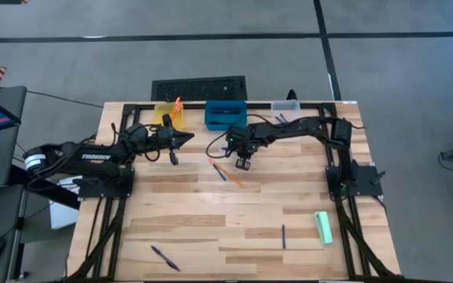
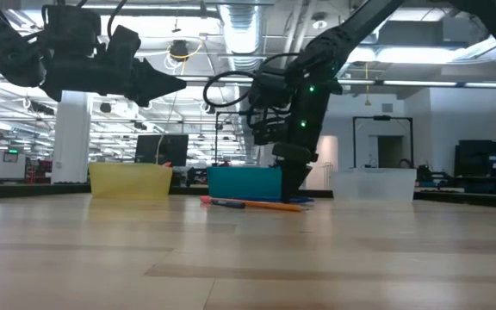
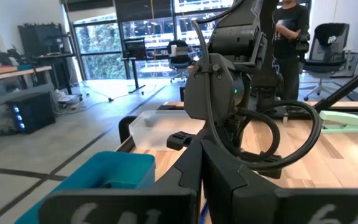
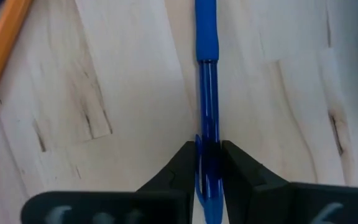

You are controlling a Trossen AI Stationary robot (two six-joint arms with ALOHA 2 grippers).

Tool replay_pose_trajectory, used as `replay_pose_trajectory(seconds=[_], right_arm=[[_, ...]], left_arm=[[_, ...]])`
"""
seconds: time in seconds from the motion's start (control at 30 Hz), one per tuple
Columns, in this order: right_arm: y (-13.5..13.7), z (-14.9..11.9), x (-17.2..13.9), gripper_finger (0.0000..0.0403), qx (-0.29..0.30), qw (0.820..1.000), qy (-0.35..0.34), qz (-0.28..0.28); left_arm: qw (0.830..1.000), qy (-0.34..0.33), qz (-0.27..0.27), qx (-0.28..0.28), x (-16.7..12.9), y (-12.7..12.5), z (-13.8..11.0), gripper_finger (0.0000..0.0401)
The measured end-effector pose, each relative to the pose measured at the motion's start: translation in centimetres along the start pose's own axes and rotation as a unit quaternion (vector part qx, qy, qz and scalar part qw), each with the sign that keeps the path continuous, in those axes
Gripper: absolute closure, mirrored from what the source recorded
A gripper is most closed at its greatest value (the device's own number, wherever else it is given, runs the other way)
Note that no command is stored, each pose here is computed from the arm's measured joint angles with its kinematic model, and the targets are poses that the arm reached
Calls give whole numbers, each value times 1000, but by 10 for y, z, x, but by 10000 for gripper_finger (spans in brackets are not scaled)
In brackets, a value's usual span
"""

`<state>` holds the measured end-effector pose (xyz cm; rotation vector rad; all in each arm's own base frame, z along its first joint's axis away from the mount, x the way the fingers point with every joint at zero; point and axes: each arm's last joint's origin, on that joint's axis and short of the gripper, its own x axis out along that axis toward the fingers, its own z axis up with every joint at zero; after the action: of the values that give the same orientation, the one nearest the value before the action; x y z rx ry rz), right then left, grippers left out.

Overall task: Sort crayons/erasers/pens/pencils in bins
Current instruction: Put the blue pen into the transparent blue bin

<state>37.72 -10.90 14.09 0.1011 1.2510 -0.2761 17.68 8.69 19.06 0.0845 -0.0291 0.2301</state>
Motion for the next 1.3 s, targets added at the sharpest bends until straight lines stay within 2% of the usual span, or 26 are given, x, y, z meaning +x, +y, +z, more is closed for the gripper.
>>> replay_pose_trajectory(seconds=[0.27,0.53,0.67,0.87,1.07,1.3], right_arm=[[-1,2,-15,337,-10,1000,-6,-1],[-5,7,-63,337,-16,998,-65,-7],[-14,11,-87,337,-10,993,-111,-31],[-43,35,-116,337,-2,983,-165,-75],[-74,64,-102,337,-20,979,-173,-107],[-97,73,-52,337,-27,988,-122,-89]], left_arm=[[1000,0,0,0,0,0,0,401],[1000,0,0,0,0,0,0,401],[1000,-3,0,1,0,0,1,401],[1000,-4,2,1,0,0,1,401],[1000,-4,3,1,0,0,1,401],[1000,-3,3,1,0,0,1,401]])
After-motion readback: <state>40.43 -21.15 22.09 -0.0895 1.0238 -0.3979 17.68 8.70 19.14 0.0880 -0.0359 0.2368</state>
